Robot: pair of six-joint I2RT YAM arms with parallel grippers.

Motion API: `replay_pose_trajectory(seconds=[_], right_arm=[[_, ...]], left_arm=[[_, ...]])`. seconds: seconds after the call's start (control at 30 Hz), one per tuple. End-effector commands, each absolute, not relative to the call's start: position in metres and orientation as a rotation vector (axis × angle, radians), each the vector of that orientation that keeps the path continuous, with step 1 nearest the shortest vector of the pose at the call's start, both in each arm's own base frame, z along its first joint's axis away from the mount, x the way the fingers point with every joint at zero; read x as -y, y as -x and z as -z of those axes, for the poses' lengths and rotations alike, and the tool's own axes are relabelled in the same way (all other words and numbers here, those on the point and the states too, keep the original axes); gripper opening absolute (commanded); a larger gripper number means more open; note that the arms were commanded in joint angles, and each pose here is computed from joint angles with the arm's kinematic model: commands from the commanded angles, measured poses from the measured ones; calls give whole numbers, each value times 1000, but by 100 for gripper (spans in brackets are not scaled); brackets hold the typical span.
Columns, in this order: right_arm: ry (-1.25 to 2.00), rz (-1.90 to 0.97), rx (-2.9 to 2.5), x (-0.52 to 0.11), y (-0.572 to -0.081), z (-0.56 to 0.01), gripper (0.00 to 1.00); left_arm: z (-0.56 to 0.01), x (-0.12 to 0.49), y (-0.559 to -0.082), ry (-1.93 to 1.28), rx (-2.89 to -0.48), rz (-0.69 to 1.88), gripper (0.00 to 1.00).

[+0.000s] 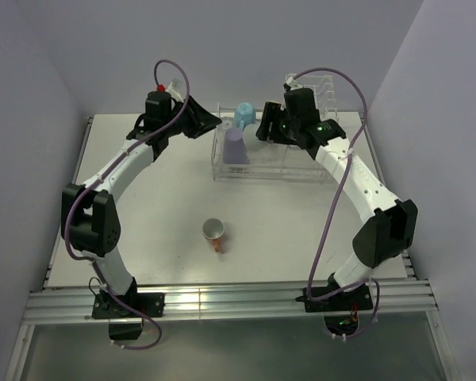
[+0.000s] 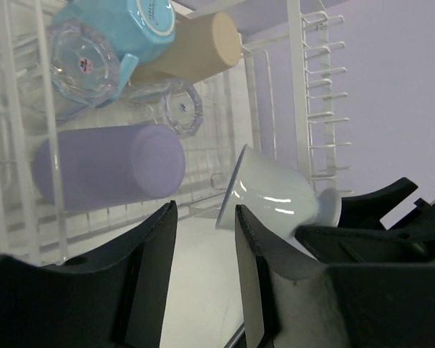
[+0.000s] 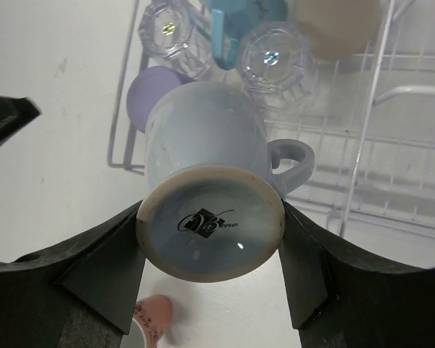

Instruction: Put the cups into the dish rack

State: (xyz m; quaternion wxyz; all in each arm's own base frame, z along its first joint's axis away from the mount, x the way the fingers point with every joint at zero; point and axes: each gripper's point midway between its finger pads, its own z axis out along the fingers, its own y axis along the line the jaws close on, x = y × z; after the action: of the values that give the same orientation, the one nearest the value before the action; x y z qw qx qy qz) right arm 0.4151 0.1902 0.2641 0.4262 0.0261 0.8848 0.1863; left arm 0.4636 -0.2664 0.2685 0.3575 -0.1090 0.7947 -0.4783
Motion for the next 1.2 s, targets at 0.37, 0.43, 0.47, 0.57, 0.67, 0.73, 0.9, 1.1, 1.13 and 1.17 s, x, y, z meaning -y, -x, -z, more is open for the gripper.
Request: replay_pose_trajectory(seconds=[0.37, 0.43, 0.47, 0.57, 0.67, 0.73, 0.9, 1.1, 1.13, 1.17], right_arm=[[-26, -261, -2193, -194, -442, -268, 0], [-15, -229, -2210, -196, -442, -261, 0], [-10, -205, -2214, -196, -441, -259, 0], [-5, -168, -2230, -195, -440, -252, 0], [0, -132, -2253, -193, -441, -242, 0], [1, -110, -2264, -192, -442, -237, 0], [4, -61, -2282, -189, -446, -229, 0], [5, -13, -2301, -187, -452, -219, 0], [10, -9, -2309, -187, -453, -216, 0], [14, -5, -2318, -188, -453, -213, 0]], left_arm=[[-339, 235, -442, 224, -1960, 1084, 44], [-340, 231, -440, 228, -1962, 1071, 44], [-342, 230, -439, 227, -1959, 1067, 44], [-344, 227, -436, 226, -1957, 1068, 44], [-346, 225, -435, 221, -1956, 1069, 44], [-346, 225, -434, 221, -1957, 1068, 44], [-345, 224, -434, 221, -1963, 1068, 44], [-345, 223, -435, 217, -1966, 1067, 43], [-344, 224, -435, 217, -1972, 1066, 43], [-343, 223, -435, 218, -1973, 1062, 43]])
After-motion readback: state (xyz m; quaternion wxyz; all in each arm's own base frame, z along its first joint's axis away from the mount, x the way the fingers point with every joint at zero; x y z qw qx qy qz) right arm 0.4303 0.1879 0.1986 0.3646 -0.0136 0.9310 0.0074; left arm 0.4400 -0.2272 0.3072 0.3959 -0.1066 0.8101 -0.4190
